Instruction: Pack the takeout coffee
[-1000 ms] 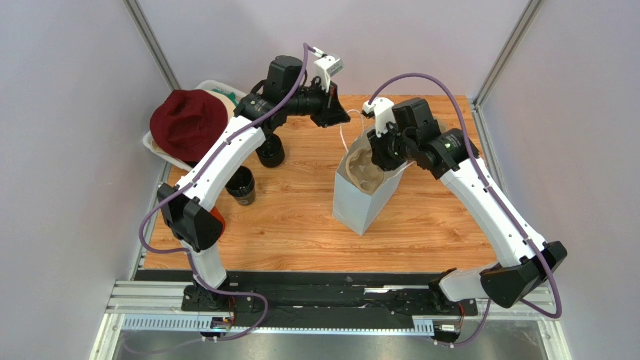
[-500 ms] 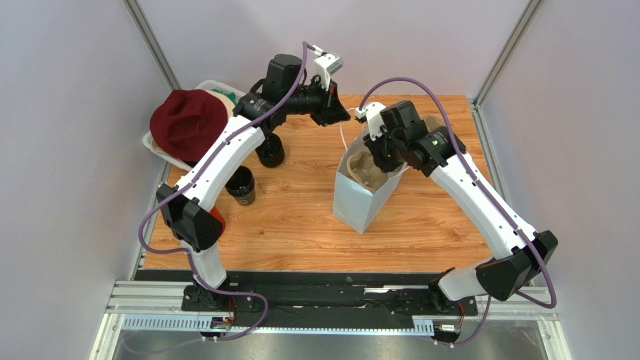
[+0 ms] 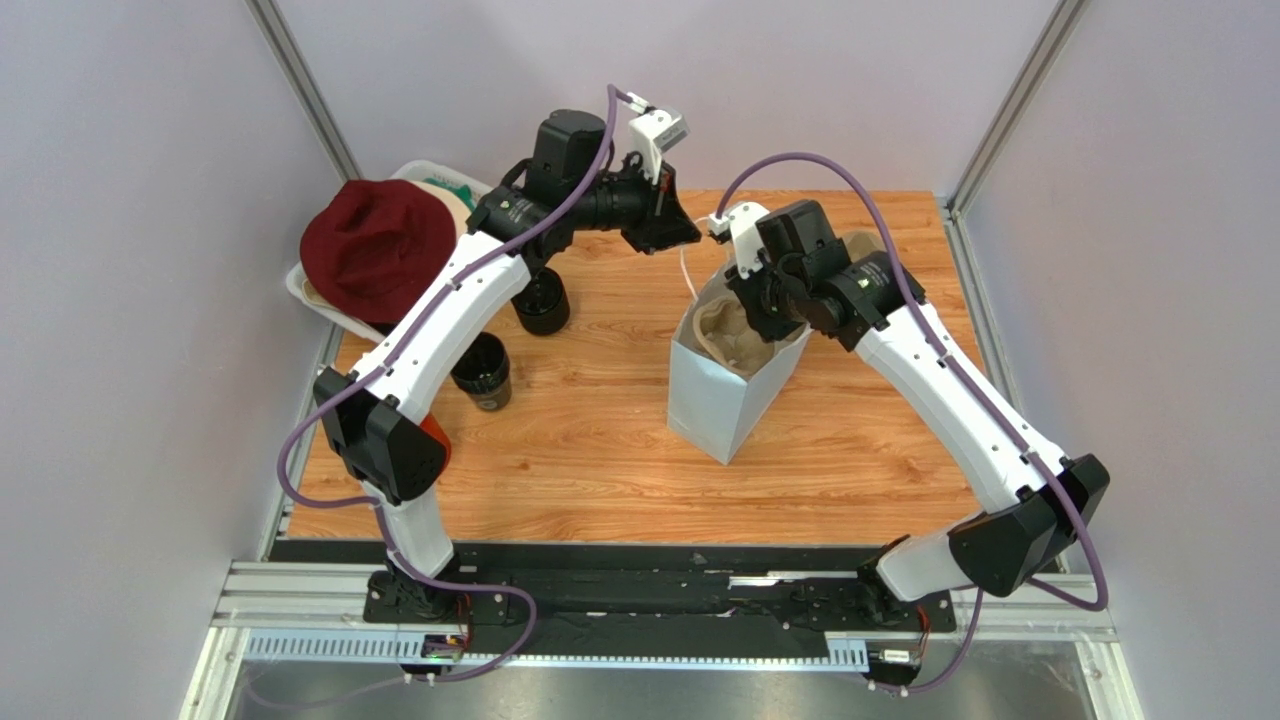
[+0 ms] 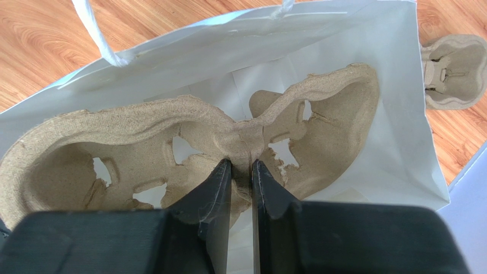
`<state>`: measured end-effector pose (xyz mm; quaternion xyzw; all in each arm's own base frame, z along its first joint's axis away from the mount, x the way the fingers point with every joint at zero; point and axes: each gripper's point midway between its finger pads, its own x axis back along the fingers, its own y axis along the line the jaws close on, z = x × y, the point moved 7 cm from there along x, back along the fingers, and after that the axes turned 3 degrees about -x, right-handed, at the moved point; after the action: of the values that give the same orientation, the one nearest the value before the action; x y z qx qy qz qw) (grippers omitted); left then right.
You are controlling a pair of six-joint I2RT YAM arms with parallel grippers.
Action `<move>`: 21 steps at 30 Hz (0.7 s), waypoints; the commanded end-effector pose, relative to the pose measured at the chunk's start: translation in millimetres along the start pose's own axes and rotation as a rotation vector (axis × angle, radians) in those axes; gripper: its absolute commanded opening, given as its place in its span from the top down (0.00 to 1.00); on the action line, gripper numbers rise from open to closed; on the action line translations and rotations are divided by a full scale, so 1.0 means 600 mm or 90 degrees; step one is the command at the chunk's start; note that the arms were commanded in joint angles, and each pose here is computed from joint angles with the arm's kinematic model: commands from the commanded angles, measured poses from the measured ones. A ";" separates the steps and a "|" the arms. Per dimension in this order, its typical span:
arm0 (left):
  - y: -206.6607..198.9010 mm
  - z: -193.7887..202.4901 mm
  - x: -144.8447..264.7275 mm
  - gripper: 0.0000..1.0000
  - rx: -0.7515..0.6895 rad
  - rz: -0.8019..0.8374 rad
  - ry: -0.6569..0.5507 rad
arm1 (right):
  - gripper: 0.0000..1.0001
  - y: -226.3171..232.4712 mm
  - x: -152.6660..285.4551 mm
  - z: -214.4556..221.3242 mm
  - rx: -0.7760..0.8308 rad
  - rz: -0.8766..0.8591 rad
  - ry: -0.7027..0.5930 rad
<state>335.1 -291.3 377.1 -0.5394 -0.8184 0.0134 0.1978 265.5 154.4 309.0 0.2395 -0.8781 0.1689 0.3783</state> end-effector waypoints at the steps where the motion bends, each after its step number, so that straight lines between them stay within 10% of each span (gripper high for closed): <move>1: -0.029 -0.024 0.032 1.00 -0.038 0.018 -0.031 | 1.00 -0.003 0.006 -0.022 -0.017 -0.008 -0.034; 21: -0.030 -0.022 0.036 1.00 -0.049 0.015 -0.030 | 1.00 -0.024 0.031 -0.034 -0.028 -0.018 -0.062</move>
<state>330.5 -289.5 372.7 -0.5464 -0.8129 0.0095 0.2013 271.4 150.3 325.5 0.2559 -0.8851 0.1259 0.3678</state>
